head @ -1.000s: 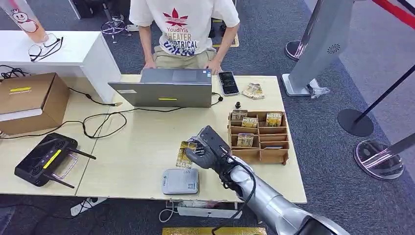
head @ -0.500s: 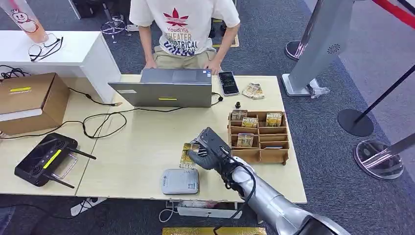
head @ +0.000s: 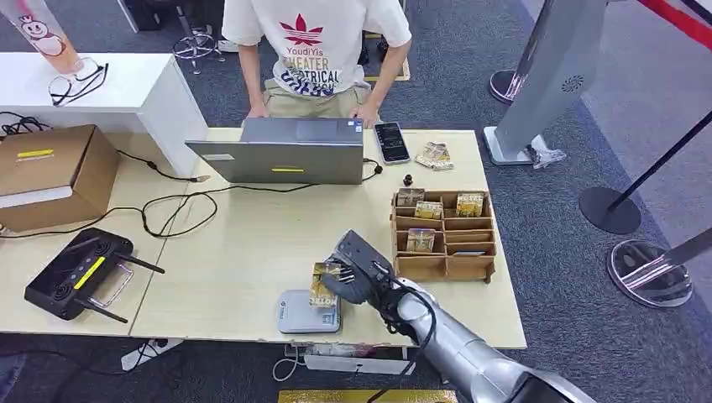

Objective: Pass the card to the sensor for recognition and then transmit it.

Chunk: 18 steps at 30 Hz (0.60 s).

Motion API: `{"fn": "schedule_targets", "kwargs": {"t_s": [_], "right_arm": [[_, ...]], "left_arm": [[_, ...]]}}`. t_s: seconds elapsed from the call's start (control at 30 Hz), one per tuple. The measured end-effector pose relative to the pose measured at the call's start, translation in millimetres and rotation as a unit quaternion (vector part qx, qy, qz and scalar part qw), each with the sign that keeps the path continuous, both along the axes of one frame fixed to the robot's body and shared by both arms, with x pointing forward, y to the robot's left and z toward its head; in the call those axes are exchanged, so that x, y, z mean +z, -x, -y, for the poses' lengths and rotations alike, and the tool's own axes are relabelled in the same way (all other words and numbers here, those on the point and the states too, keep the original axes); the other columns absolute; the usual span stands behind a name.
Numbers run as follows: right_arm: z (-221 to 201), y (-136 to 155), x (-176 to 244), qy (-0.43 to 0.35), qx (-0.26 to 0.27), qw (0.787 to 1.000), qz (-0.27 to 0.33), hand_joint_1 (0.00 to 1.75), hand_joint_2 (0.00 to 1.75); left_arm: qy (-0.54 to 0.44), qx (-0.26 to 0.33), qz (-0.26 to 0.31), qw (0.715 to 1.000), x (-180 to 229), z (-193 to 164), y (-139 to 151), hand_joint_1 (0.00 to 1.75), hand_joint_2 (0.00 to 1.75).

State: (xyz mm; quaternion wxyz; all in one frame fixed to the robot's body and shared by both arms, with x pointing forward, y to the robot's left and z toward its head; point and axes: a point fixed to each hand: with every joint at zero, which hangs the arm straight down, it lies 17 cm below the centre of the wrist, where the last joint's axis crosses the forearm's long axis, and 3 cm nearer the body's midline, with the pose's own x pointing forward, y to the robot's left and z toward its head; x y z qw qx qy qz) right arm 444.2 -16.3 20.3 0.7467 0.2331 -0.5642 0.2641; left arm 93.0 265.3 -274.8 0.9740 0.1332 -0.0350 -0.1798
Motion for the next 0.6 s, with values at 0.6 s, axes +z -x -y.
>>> {"fn": "schedule_targets", "kwargs": {"t_s": [0.6], "right_arm": [[-27.2, 19.2, -0.7, 0.006, 0.048, 0.999, -0.003, 1.75, 1.75]], "left_arm": [[0.001, -0.004, 0.002, 1.000, 0.4, 0.7, -3.0, 0.00, 0.00]]}}
